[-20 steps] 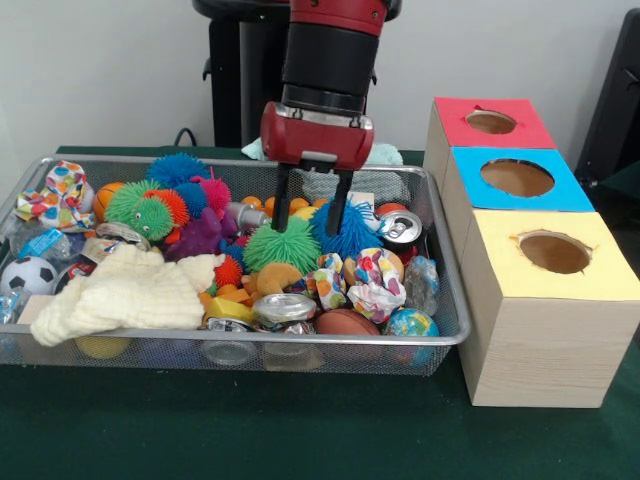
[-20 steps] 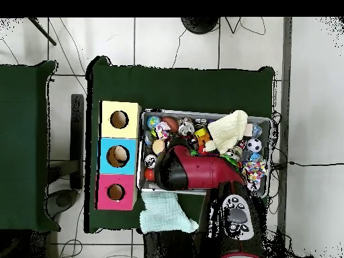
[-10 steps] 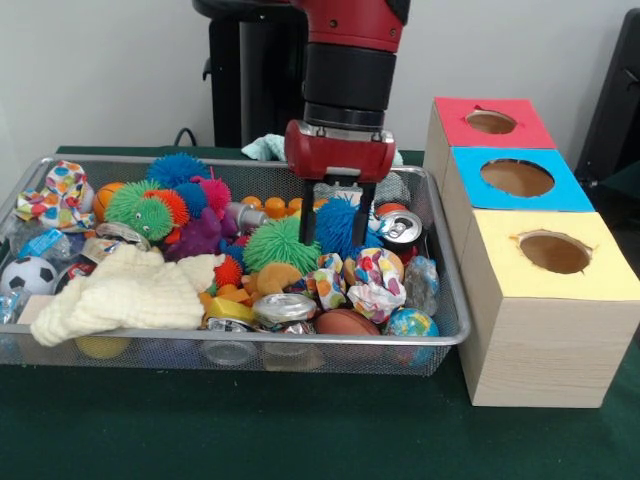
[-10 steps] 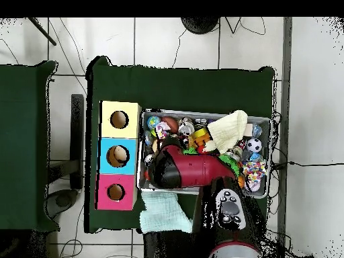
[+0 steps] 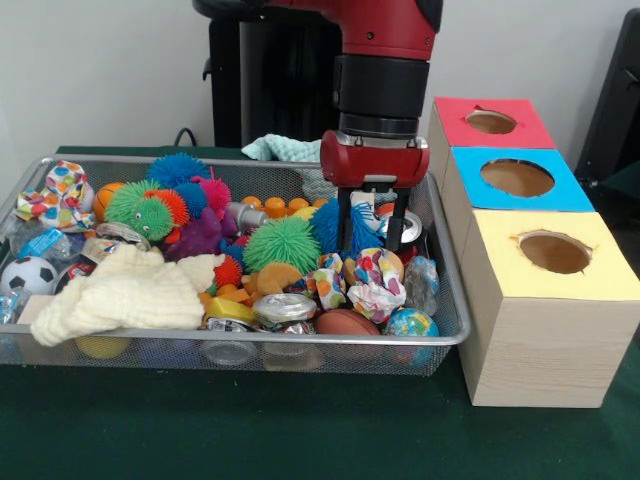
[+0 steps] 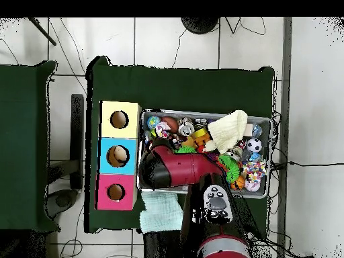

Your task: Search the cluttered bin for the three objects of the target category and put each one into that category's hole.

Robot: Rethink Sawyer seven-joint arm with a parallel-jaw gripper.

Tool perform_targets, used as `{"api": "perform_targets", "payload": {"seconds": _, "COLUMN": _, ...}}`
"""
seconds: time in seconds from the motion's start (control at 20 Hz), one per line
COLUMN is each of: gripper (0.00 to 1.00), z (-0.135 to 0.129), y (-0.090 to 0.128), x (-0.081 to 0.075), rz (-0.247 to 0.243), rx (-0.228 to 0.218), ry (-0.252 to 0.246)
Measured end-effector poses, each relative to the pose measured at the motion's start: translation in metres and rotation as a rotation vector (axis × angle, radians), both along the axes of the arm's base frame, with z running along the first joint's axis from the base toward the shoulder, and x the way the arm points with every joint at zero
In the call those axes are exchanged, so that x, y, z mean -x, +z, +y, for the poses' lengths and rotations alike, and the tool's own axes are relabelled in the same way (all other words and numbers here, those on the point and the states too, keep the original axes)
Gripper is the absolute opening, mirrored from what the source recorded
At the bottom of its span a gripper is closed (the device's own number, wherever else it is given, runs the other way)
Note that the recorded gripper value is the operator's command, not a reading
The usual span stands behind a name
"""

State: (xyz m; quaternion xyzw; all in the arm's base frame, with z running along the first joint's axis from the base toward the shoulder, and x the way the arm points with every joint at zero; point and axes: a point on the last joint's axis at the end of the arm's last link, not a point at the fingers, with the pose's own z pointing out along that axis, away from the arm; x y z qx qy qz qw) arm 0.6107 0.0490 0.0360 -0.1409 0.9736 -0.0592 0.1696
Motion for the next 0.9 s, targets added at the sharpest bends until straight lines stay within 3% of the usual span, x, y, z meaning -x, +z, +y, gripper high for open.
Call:
{"api": "perform_targets", "payload": {"seconds": 0.55, "gripper": 1.00, "z": 0.020, "y": 0.000, "x": -0.002, "rz": -0.002, "rx": -0.020, "ry": 0.022}}
{"api": "perform_targets", "payload": {"seconds": 0.9, "gripper": 1.00, "z": 0.040, "y": 0.001, "x": -0.002, "rz": 0.030, "rx": -0.023, "ry": 0.033}}
